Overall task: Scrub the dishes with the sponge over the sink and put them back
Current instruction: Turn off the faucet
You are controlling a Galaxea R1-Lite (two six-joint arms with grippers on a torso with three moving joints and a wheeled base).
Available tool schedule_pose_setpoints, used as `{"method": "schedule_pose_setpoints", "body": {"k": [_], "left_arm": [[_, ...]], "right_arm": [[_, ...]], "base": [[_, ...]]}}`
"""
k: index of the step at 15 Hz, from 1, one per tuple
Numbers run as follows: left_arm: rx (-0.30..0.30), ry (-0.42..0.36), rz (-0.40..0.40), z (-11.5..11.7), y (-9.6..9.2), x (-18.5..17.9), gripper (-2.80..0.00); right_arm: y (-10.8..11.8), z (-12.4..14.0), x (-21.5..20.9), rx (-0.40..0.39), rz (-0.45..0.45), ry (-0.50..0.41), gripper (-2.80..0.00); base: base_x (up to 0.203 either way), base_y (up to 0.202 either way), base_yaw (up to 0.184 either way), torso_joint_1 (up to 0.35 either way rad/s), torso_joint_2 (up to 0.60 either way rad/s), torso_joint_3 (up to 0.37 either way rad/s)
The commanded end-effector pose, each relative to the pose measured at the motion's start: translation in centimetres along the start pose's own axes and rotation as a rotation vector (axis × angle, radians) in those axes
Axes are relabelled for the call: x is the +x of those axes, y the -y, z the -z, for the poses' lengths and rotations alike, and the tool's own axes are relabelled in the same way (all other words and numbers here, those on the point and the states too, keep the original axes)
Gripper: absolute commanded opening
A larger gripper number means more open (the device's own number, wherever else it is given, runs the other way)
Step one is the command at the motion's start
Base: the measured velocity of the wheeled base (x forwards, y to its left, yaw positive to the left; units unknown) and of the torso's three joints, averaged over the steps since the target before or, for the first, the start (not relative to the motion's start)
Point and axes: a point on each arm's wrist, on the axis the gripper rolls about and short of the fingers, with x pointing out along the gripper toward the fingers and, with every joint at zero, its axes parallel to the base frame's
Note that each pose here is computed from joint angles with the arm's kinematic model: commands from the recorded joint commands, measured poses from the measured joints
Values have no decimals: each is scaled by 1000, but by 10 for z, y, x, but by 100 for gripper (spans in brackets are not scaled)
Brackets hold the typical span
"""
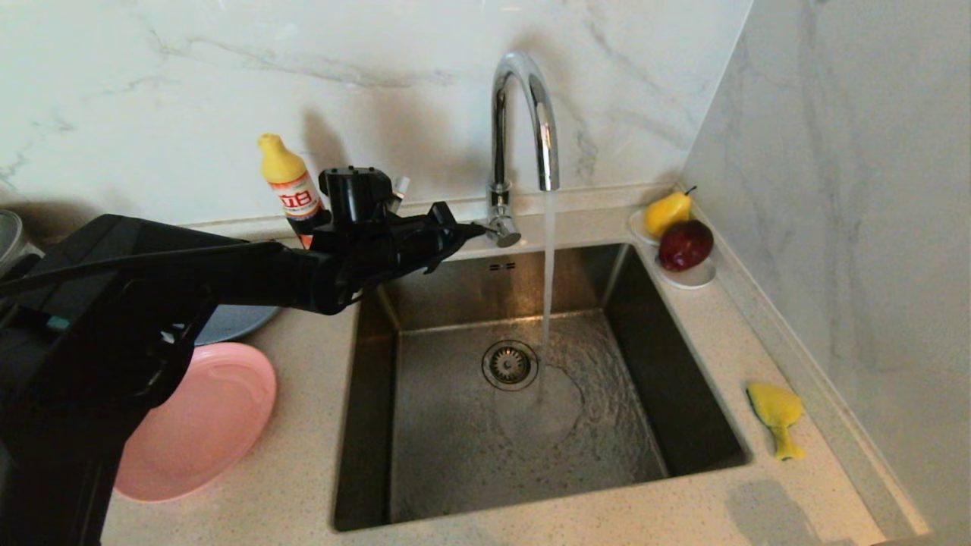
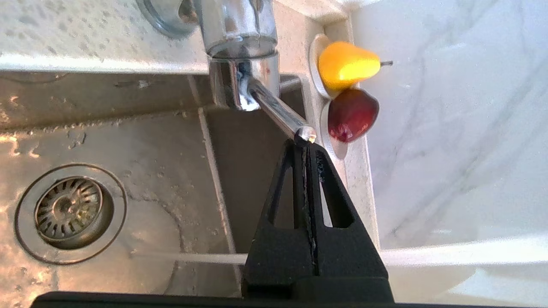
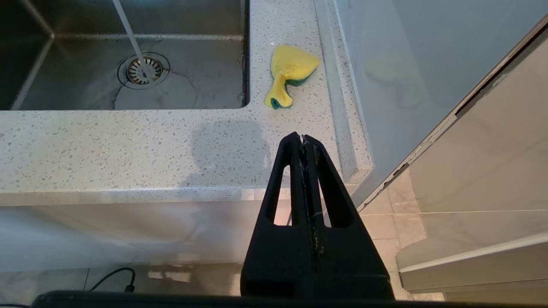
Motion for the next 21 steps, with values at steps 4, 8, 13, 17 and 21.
{"method": "schedule_pose_setpoints", "body": {"k": [4,8,13,17,21], "left_arm": [[-4,29,-1,-9,-11,1,-280],[-22,69,18,-24,-12,4,-280],[-41,79,8,-33,-14,3,-280],[-54,82,-28,-29,-17,0,-280],[-60,120,-83,-36,-8,-30,-280]], "right_arm": [[0,0,0,0,-1,-2,-280],[0,0,0,0,-1,-2,-280],[0,0,0,0,-1,-2,-280],[0,0,0,0,-1,-2,-280],[0,0,0,0,-1,-2,-280]], "base": [[0,0,0,0,0,0],[0,0,0,0,0,0],[0,0,0,0,0,0],[0,0,0,0,0,0],[0,0,0,0,0,0]]}}
